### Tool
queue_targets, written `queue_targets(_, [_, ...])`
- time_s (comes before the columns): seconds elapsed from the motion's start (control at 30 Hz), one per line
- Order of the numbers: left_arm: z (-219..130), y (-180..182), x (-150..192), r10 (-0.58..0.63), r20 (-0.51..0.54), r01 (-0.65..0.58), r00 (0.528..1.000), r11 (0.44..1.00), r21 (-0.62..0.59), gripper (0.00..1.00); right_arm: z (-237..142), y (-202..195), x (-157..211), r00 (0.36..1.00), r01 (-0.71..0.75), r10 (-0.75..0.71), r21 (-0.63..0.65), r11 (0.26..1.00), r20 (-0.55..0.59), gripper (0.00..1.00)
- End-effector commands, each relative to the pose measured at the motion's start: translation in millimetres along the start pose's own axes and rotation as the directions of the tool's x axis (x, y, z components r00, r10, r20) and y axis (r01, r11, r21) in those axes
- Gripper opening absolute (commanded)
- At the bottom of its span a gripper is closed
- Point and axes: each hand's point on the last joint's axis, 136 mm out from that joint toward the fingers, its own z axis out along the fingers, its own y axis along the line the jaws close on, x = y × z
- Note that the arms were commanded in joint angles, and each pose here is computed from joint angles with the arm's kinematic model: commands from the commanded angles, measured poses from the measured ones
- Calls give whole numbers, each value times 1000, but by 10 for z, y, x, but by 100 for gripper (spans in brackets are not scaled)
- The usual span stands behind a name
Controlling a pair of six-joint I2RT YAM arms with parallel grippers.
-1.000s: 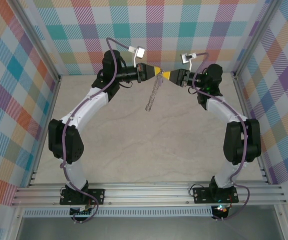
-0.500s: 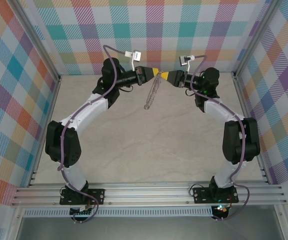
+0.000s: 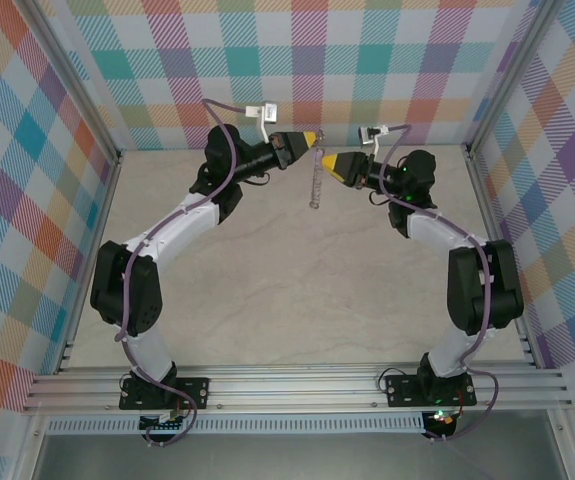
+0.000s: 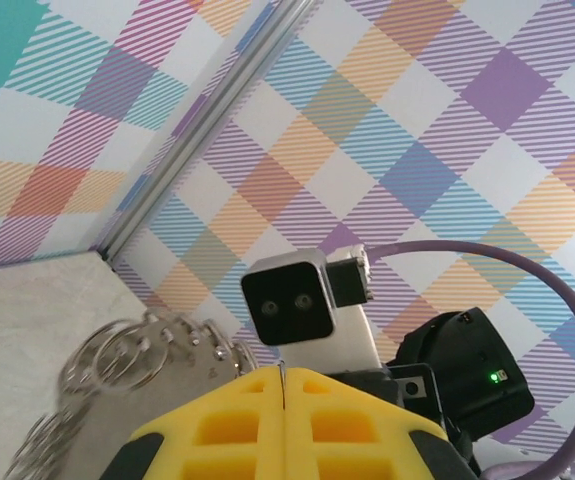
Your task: Put the keys on the keyring
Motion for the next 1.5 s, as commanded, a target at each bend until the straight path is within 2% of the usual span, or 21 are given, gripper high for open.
queue_targets(0.0, [-78,-450,-267,66,87,-74,994,994,85,0,-37,301,-36,994,109,-109,-22,994,18,35])
queue_targets(0.17, [-81,-484,-282,67,89,-75,994,993,94,0,-48,336,-90,989,143,-143,-5,990,47,40])
queue_targets(0.37, [-77,-539,-290,68,84,-77,994,991,108,0,-24,296,-144,984,167,-167,6,986,56,56])
queue_targets(0.63, [-69,-607,-296,70,82,-80,994,989,128,0,31,135,-208,985,157,-158,8,987,75,57])
queue_targets(0.73, [-63,-613,-291,69,82,-79,994,989,128,0,74,118,-192,987,144,-143,-17,989,73,53])
queue_targets(0.83, [-56,-611,-286,69,82,-79,994,989,127,0,133,159,-140,988,146,-144,-45,988,52,37])
queue_targets(0.9, [-58,-617,-291,70,83,-80,994,988,128,0,165,182,-100,989,147,-145,-57,988,39,31])
queue_targets(1.03, [-53,-603,-286,69,83,-79,994,989,125,0,191,186,-14,991,137,-137,-71,988,6,24])
queue_targets(1.1, [-52,-598,-281,69,81,-79,994,989,124,0,171,177,26,991,134,-134,-67,989,-3,27])
queue_targets(1.2, [-57,-610,-293,72,84,-82,994,989,124,0,106,174,68,990,138,-139,-43,989,-8,39])
queue_targets(1.3, [-60,-610,-289,78,80,-87,994,989,119,0,-13,161,101,991,134,-134,2,991,-3,45])
queue_targets(1.47, [-64,-605,-283,79,81,-88,994,989,117,0,-283,220,14,987,143,-147,77,987,62,48])
